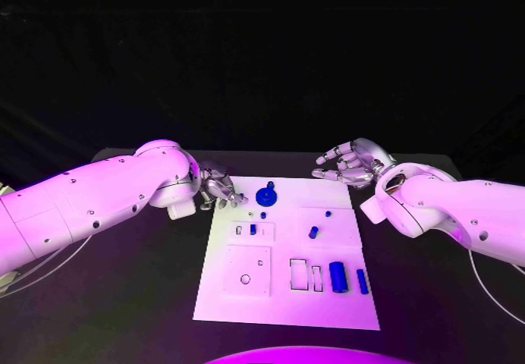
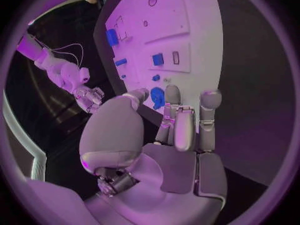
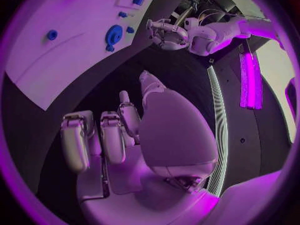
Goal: Assemble the parts on the task board
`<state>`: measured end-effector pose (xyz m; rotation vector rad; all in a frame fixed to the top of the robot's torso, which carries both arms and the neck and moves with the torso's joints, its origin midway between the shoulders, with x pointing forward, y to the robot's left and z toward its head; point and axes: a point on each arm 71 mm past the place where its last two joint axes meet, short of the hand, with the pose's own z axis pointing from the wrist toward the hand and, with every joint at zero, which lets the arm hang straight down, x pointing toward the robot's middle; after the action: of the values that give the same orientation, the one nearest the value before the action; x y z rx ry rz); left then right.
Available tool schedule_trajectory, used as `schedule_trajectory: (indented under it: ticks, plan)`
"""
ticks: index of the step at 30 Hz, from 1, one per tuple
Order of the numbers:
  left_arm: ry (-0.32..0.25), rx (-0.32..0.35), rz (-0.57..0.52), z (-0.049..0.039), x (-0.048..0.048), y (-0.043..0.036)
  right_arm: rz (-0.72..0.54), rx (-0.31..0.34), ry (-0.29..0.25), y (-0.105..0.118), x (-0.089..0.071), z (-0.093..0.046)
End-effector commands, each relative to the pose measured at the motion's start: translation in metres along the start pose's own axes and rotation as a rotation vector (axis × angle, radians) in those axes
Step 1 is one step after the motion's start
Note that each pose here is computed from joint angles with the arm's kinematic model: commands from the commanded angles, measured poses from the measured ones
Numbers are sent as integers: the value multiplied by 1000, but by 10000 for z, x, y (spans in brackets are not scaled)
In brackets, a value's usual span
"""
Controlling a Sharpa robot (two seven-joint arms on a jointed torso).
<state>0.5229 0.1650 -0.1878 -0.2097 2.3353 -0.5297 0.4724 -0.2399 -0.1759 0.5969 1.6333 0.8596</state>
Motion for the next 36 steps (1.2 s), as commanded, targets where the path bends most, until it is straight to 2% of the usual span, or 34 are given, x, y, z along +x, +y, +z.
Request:
schedule_trajectory:
  ticks: [1, 6, 12, 23, 36]
  plan:
    - [-39, 19, -45, 10, -74, -7, -7, -12, 0, 6, 1, -2]
    - [-71, 11, -52, 53, -152, 15, -7, -12, 0, 6, 0, -2]
    - [-79, -5, -40, 167, -222, 3, -7, -12, 0, 11, 5, -2]
    - [-35, -40, -17, 326, -257, -2, -6, -15, 0, 26, 8, -6]
    - [3, -65, 3, 407, -244, 3, -6, -19, 4, 43, 23, 1]
